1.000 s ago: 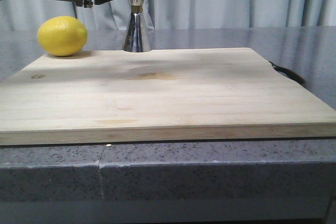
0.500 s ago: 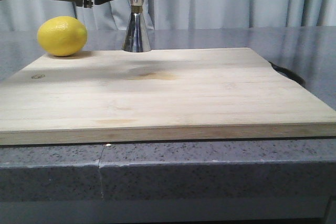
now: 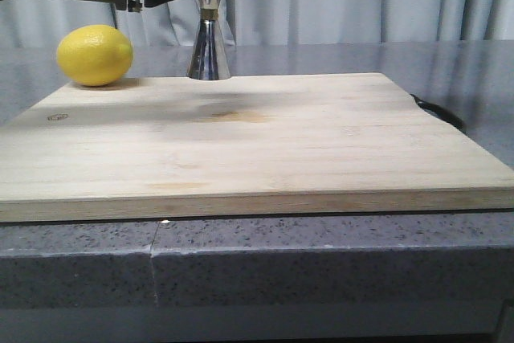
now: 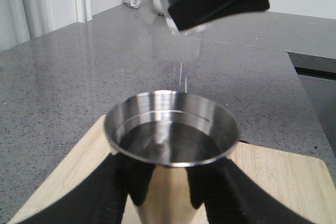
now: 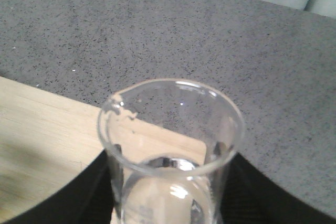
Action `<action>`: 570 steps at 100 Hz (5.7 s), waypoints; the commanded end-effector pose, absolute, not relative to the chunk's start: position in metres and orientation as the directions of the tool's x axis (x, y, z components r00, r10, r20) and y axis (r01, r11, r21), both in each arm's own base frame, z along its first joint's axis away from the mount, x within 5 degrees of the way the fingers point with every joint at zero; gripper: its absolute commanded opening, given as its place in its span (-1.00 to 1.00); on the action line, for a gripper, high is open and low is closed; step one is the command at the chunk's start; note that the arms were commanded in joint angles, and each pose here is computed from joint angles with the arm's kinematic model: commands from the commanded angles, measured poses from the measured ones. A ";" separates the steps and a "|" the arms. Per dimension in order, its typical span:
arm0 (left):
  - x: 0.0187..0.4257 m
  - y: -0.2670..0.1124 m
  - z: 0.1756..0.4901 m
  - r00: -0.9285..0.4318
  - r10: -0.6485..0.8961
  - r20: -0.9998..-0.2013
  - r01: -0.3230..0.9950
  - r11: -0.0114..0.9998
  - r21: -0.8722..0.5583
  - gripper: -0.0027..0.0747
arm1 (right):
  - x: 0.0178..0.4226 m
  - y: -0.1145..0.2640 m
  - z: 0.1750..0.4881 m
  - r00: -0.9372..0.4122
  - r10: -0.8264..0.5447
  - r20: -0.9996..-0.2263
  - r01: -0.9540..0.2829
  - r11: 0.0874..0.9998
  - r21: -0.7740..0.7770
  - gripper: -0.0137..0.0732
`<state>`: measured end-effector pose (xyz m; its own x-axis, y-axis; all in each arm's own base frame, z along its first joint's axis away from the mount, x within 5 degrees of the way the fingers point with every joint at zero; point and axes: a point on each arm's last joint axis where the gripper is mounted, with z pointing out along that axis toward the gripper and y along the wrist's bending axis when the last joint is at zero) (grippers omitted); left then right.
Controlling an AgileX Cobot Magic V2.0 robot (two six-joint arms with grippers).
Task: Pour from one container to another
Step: 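Tilt the beaker with the right gripper, pouring liquid into the jigger, then lower the beaker back onto the board with the right gripper, then open the right gripper and withdraw it from the beaker, then lower the jigger onto the board with the left gripper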
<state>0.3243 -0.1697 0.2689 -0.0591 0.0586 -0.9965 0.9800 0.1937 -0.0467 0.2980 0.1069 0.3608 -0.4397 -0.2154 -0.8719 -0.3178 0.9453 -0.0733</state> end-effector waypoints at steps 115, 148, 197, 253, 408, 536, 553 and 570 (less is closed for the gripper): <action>0.318 -0.172 0.302 -0.013 -0.090 -0.996 0.987 0.159 -0.027 -0.32 | 0.315 0.116 0.232 -0.079 -0.108 -0.991 -0.417 0.907 -0.066 -0.01; 0.318 -0.172 0.302 -0.013 -0.090 -0.996 0.987 0.159 -0.027 -0.32 | 0.317 0.117 0.226 -0.097 -0.115 -0.989 -0.418 0.906 -0.064 0.01; 0.318 -0.172 0.302 -0.013 -0.090 -0.996 0.987 0.159 -0.027 -0.32 | 0.290 0.103 0.251 -0.303 -0.150 -0.941 -0.373 0.927 -0.028 0.71; 0.318 -0.172 0.302 -0.013 -0.090 -0.996 0.987 0.159 -0.027 -0.32 | 0.183 0.057 0.327 -0.469 -0.164 -0.868 -0.281 0.959 -0.030 0.71; 0.317 -0.174 0.302 0.021 -0.088 -0.996 0.989 0.146 0.008 -0.32 | 0.141 0.042 0.353 -0.372 -0.129 -0.919 -0.272 0.962 -0.025 0.71; 0.325 -0.178 0.273 -0.047 -0.030 -0.998 0.992 0.120 -0.051 -0.30 | 0.142 0.041 0.354 -0.355 -0.153 -0.922 -0.269 0.961 -0.056 0.71; 0.324 -0.178 0.273 -0.047 -0.027 -0.999 0.992 0.118 -0.049 -0.30 | 0.142 0.041 0.354 -0.355 -0.153 -0.922 -0.269 0.961 -0.056 0.71; 0.324 -0.178 0.272 -0.043 -0.014 -0.999 0.993 0.110 -0.045 -0.30 | 0.142 0.041 0.354 -0.353 -0.152 -0.923 -0.269 0.961 -0.056 0.71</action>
<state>0.3317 -0.1752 0.2397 -0.1021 0.1006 -0.9897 0.9809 0.1757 -0.0833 0.1401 0.0416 0.3391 -0.4512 -0.1589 -0.8782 -0.2677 0.9628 -0.0367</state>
